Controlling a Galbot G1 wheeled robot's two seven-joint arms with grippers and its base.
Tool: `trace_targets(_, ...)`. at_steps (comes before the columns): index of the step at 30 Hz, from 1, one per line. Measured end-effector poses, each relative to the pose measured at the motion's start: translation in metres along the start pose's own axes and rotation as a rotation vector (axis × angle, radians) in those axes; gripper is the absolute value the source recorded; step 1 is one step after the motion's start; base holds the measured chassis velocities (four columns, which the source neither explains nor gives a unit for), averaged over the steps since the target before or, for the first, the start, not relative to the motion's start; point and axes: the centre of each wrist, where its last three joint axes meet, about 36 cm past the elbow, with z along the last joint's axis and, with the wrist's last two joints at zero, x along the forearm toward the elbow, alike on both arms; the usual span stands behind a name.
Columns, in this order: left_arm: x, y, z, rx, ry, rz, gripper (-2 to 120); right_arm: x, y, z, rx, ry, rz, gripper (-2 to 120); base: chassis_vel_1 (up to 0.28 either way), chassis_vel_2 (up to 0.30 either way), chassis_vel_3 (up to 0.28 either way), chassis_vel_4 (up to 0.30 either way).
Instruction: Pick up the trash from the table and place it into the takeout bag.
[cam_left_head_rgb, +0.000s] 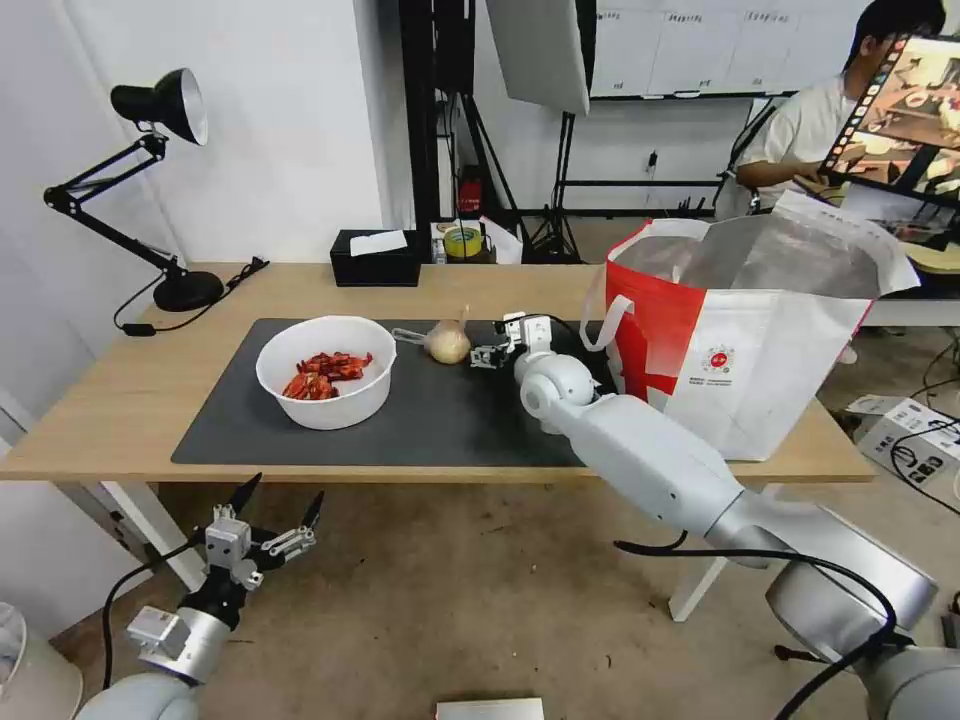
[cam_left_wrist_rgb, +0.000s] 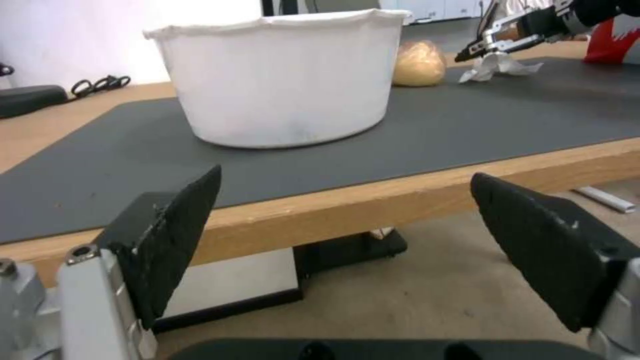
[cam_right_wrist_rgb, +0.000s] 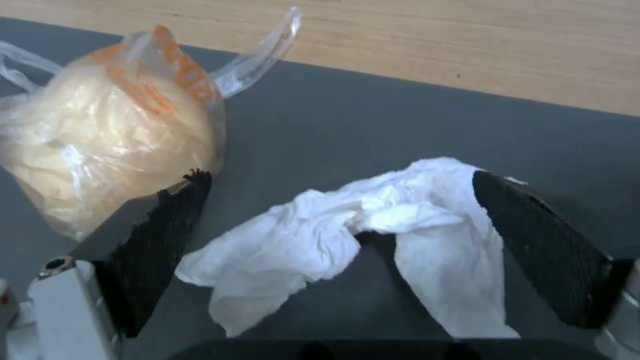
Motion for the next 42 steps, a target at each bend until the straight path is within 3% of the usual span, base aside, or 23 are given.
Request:
trace_targets(26,-0.001,-0.005,0.002,0.001,0.002,0.015,100,0.001,-0.007,0.011,-0.004,0.02,0.019,99,0.0,0.0,0.0,0.0)
trace_targets(42,-0.003,-0.01,0.005,0.005,0.004,0.029,100,0.001,-0.01,0.013,-0.008,0.022,0.019,43,0.0,0.0,0.0,0.0)
